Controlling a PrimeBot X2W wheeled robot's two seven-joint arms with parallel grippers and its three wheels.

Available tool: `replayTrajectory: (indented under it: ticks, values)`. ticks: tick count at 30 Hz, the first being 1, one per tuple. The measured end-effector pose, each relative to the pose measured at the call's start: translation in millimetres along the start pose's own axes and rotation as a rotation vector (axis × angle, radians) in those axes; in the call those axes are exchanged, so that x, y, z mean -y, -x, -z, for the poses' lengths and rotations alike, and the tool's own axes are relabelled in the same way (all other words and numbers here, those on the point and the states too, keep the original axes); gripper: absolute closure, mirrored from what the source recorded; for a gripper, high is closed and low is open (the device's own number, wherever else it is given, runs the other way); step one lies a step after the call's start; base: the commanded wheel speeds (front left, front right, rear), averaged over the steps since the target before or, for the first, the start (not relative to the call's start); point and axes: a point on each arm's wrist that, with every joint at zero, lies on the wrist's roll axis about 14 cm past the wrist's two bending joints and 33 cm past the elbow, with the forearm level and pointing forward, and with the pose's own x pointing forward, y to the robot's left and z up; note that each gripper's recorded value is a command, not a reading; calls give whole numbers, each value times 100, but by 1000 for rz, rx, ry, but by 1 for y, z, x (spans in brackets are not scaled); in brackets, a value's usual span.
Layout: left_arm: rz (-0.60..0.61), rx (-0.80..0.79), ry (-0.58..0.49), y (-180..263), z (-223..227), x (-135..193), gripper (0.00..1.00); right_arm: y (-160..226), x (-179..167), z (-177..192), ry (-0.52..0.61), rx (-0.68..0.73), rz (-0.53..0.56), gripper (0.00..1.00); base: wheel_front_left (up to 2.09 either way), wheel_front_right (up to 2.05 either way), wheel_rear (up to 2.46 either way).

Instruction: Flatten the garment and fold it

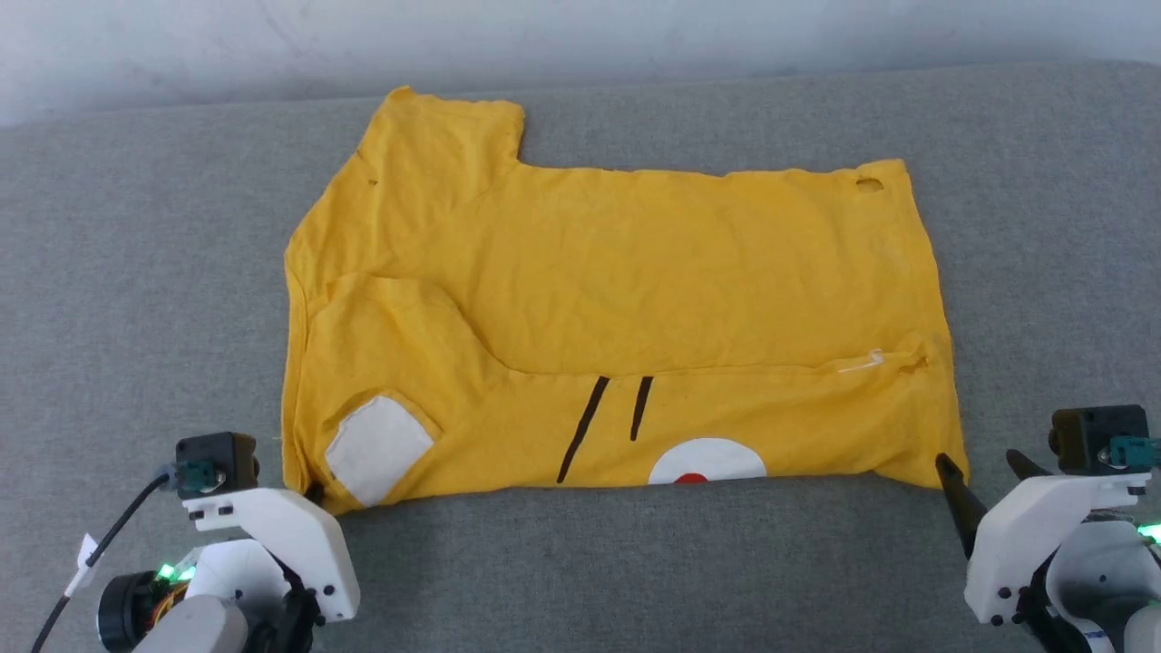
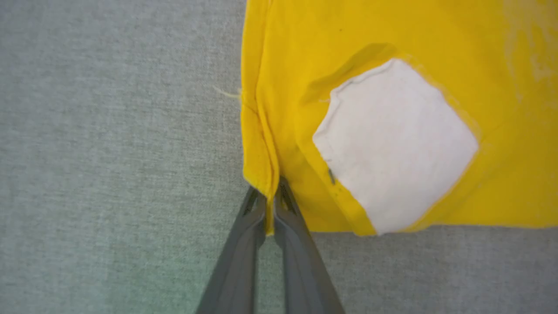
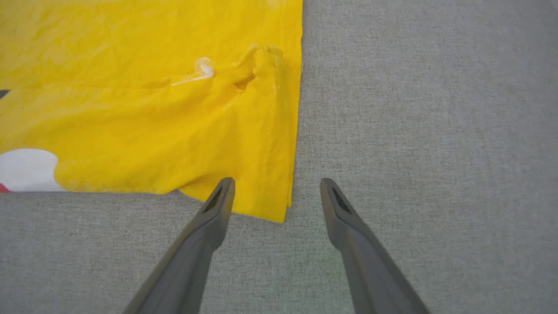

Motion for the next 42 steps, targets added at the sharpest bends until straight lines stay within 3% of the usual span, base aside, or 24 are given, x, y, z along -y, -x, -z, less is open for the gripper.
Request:
replayTrajectory:
  ticks: [12, 20, 21, 22, 23, 31, 42]
  values:
    - [81, 254, 68, 35, -42, 18, 100, -15, -1, 1, 50, -52, 18, 0, 0, 0, 0]
    - [82, 247, 74, 33, -39, 20, 100, -35, -7, 26, 51, -174, 9, 0, 0, 0, 0]
    - [80, 244, 75, 33, -38, 19, 100, -37, -7, 27, 63, -183, 11, 34, 0, 0, 0]
    - [75, 242, 76, 33, -37, 18, 100, -38, -8, 28, 69, -188, 11, 85, 0, 0, 0]
    - [73, 240, 77, 32, -37, 17, 100, -40, -8, 27, 64, -181, 10, 100, 0, 0, 0]
    - [44, 249, 65, 40, -34, 6, 100, -31, -4, 18, 56, -130, 2, 100, 0, 0, 0]
    - [54, 193, 27, 72, -6, -2, 100, 23, 27, 3, 84, -92, 37, 100, 0, 0, 0]
